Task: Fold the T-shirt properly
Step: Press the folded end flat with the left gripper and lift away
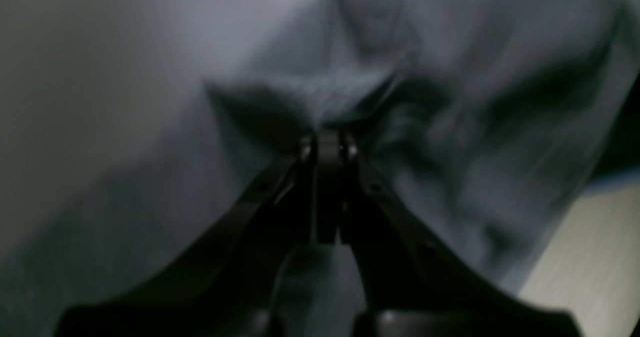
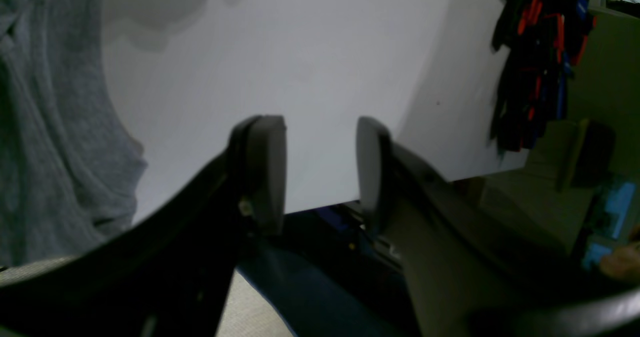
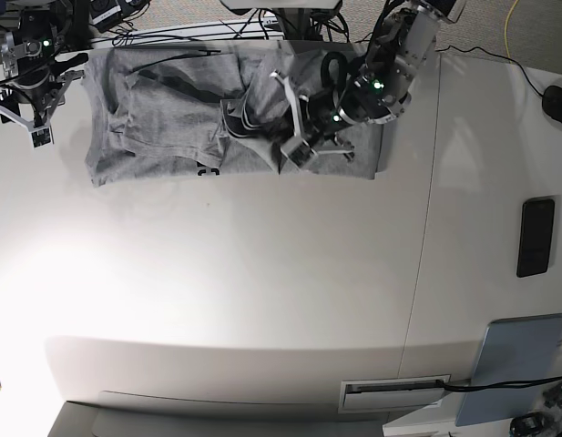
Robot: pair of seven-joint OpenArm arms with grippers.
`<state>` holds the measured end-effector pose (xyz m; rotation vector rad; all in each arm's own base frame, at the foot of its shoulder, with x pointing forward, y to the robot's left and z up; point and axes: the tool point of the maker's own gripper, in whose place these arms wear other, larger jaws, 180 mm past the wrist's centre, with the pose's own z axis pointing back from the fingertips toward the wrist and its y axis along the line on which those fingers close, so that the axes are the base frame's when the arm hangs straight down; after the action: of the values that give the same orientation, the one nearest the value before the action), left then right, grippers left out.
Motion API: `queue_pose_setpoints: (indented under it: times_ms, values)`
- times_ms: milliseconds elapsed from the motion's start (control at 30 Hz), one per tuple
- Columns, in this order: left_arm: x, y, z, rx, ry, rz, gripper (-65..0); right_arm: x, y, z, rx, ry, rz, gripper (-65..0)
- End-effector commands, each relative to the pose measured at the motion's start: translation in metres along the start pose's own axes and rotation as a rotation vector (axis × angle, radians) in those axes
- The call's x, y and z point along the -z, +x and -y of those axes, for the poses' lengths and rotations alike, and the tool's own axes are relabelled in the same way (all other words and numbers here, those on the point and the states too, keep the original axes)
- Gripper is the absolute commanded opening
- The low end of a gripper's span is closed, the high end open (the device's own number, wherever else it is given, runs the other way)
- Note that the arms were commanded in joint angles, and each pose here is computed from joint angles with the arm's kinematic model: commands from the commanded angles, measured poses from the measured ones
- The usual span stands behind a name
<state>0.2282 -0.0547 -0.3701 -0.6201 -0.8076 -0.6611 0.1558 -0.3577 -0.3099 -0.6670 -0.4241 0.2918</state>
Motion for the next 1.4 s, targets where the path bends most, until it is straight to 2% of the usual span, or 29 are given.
queue_pose_setpoints:
  times_ms: [0, 233, 367, 400, 500, 567, 633, 733, 900, 1000, 1100, 1167, 1233, 1300, 1367]
  values:
    - [-0.001, 0.029, 0.001, -0.002, -0.022, 0.093, -65.0, -0.002, 0.005, 0.010, -0.009, -0.029, 0.020, -41.8]
    - [0.015, 0.092, 0.010, 0.010, -0.043, 0.209, -65.0, -0.002, 0.005, 0.010, -0.009, -0.029, 0.020, -41.8]
    - [0.018, 0.104, -0.005, -0.005, 0.049, 0.222, -65.0, -0.002, 0.004, 0.010, -0.009, -0.029, 0.015, -41.8]
    - [0.018, 0.105, -0.008, -0.005, 0.064, 0.220, -60.8, -0.002, 0.004, 0.010, -0.008, -0.029, 0.013, -41.8]
    - [0.018, 0.104, -0.010, 0.009, 0.076, 0.214, -42.6, -0.002, 0.004, 0.010, -0.008, -0.029, 0.013, -41.8]
    - [0.018, 0.104, -0.009, 0.011, 0.074, 0.213, -36.5, -0.002, 0.004, 0.010, -0.008, -0.029, 0.013, -41.8]
    - [0.018, 0.103, -0.008, 0.019, 0.066, 0.211, -36.4, -0.002, 0.004, 0.010, -0.008, -0.029, 0.013, -41.8]
    - [0.017, 0.098, 0.007, 0.096, -0.016, 0.191, -36.5, -0.002, 0.004, 0.010, -0.008, -0.029, 0.015, -41.8]
    - [0.009, 0.057, 0.048, 0.220, -0.210, -0.003, -36.7, -0.002, 0.007, 0.008, -0.005, -0.023, 0.029, -41.8]
    - [-0.002, 0.036, 0.074, 0.197, -0.319, -0.024, -38.2, -0.002, 0.007, 0.007, -0.001, -0.016, 0.030, -41.8]
    - [-0.011, 0.012, 0.090, 0.200, -0.377, -0.059, -40.9, -0.002, 0.007, 0.007, -0.001, -0.016, 0.030, -41.8]
    - [-0.014, -0.006, 0.096, 0.210, -0.386, -0.104, -41.0, -0.002, 0.007, 0.007, -0.001, -0.017, 0.030, -41.8]
    - [-0.013, -0.021, 0.099, 0.279, -0.364, -0.143, -41.0, -0.002, 0.007, 0.008, 0.000, -0.017, 0.032, -41.8]
    - [-0.006, -0.029, 0.094, 0.353, -0.284, -0.165, -40.9, -0.002, 0.007, 0.008, 0.000, -0.017, 0.030, -41.8]
    - [0.001, -0.032, 0.082, 0.418, -0.163, -0.189, -40.9, -0.002, 0.006, 0.008, 0.000, -0.017, 0.022, -41.8]
